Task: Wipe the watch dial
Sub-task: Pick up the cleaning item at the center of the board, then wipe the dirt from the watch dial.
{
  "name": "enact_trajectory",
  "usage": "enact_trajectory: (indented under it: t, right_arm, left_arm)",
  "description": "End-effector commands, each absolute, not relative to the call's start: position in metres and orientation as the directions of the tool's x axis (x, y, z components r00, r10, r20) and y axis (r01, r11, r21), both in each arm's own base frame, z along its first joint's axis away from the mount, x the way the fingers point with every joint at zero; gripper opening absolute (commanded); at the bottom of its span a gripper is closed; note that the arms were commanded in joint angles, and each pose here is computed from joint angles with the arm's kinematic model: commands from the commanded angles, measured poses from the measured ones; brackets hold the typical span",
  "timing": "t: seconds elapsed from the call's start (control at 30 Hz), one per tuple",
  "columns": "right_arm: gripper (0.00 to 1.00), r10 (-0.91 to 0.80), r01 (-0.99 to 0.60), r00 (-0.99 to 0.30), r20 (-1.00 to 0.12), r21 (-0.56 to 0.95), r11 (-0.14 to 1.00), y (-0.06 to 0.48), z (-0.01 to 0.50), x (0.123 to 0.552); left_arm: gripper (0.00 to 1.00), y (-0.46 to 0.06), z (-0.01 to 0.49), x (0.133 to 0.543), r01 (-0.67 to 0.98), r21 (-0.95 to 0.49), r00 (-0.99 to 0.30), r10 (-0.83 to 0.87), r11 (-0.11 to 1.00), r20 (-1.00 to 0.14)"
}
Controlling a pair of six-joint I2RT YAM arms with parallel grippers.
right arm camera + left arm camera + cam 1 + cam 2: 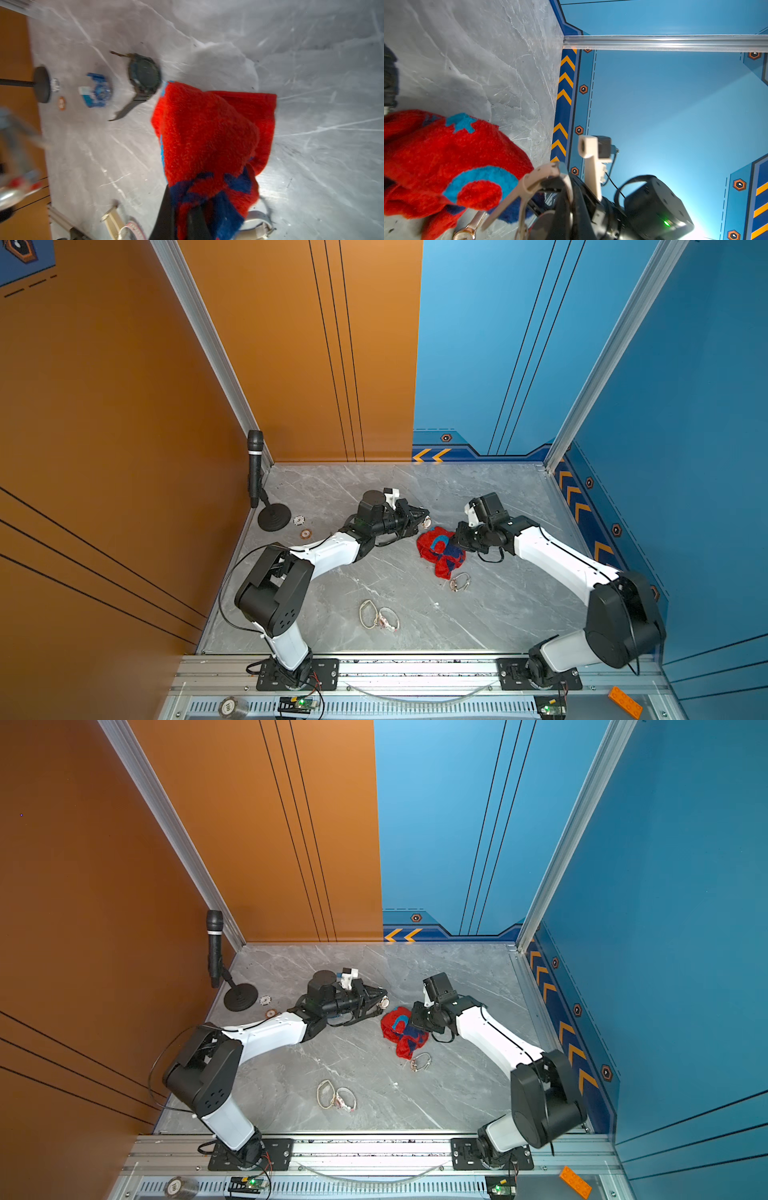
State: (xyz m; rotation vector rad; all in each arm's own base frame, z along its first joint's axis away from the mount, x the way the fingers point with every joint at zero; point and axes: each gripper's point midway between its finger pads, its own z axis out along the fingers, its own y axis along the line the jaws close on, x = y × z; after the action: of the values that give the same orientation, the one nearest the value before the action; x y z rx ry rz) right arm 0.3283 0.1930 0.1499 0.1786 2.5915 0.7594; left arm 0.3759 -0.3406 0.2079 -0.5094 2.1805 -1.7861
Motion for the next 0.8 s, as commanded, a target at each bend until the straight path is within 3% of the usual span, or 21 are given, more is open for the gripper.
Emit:
enact_trajectory:
  t: [0.0, 0.13, 0.3, 0.57, 0.77]
  right_arm:
    - [0.00, 0.268, -0.112, -0.852, -0.450, 0.656, 0.747, 0.211, 0.208, 0.331]
    - [0.00, 0.302, -0.192, -0.819, -0.489, 0.728, 0.658, 0.221, 0.250, 0.328]
    - [0.00, 0.319, -0.212, -0.818, -0.479, 0.767, 0.606, 0.229, 0.261, 0.330]
    - [0.00, 0.332, -0.168, -0.838, -0.433, 0.783, 0.599, 0.235, 0.236, 0.348]
    - [0.00, 0.383, -0.060, -0.844, -0.375, 0.775, 0.629, 0.209, 0.200, 0.359]
  left_arm:
    - [0.00, -0.354, 0.223, 0.381, -0.046, -0.986, -0.911, -0.412, 0.161, -0.025]
    - [0.00, -0.358, 0.227, 0.388, -0.041, -0.987, -0.908, -0.418, 0.154, -0.027]
    - [0.00, -0.367, 0.235, 0.389, -0.036, -0.990, -0.913, -0.406, 0.137, -0.023]
    - [0.00, -0.380, 0.250, 0.379, -0.047, -0.998, -0.924, -0.381, 0.040, 0.028]
    - [0.00, -0.379, 0.261, 0.378, -0.049, -0.999, -0.925, -0.377, -0.011, 0.049]
